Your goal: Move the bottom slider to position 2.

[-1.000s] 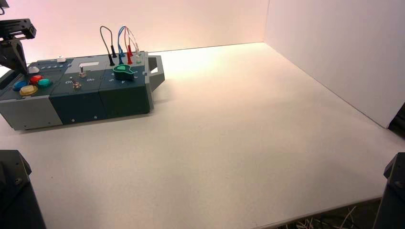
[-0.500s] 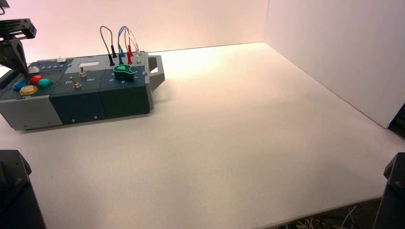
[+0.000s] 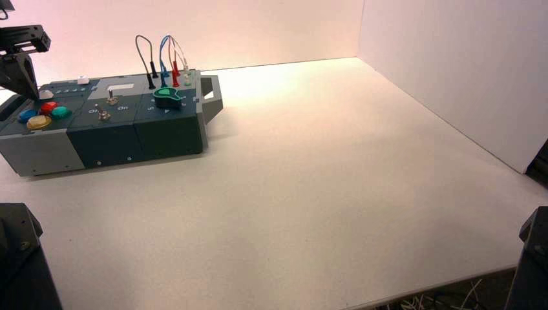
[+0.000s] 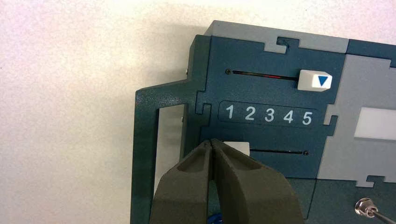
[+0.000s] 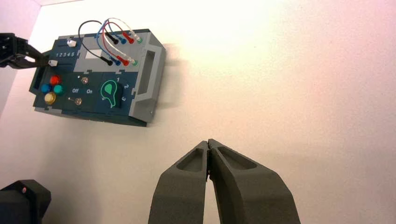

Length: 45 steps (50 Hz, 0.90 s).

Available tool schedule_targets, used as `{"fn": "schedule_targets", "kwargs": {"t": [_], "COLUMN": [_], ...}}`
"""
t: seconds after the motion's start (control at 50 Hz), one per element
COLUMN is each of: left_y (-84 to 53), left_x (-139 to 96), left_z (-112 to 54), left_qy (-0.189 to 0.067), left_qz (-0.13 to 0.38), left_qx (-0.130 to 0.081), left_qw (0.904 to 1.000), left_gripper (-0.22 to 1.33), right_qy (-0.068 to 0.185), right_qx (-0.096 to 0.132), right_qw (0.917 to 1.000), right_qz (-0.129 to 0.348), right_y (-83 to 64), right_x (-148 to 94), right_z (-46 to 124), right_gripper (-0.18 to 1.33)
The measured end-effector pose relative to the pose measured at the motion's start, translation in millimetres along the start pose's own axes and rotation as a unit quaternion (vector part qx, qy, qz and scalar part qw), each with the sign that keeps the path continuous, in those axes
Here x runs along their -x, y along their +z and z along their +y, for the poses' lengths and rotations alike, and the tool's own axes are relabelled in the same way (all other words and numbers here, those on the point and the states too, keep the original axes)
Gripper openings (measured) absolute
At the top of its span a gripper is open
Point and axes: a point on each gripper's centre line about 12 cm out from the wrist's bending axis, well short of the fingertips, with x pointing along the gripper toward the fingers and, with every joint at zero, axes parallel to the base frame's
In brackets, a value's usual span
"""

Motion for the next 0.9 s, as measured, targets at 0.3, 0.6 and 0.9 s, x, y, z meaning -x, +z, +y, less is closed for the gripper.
{"fn": "schedule_targets", "kwargs": {"t": [0.3, 0.6, 0.9], "left_y": [0.1, 0.9, 1.7], "left_x": [0.1, 0.5, 1.0], "left_z": [-1.2, -2.4, -3.0], "left_qy": [-0.001, -0.002, -0.002], "left_qz": [0.002, 0.002, 0.002], "left_qx": [-0.002, -0.003, -0.004], "left_qw": [1.0, 1.0, 1.0], "left_gripper": [-0.16, -0.17, -0.17], "right_qy": [0.0, 0.0, 0.0], "right_qx": [0.001, 0.001, 0.002], "right_qw": [1.0, 1.0, 1.0], "right_qz": [0.0, 0.0, 0.0], "right_y": [0.0, 0.0, 0.0], "right_x": [0.0, 0.0, 0.0], "right_z": [0.0, 0.0, 0.0], "right_gripper": [-0.14, -0.14, -0.14]}}
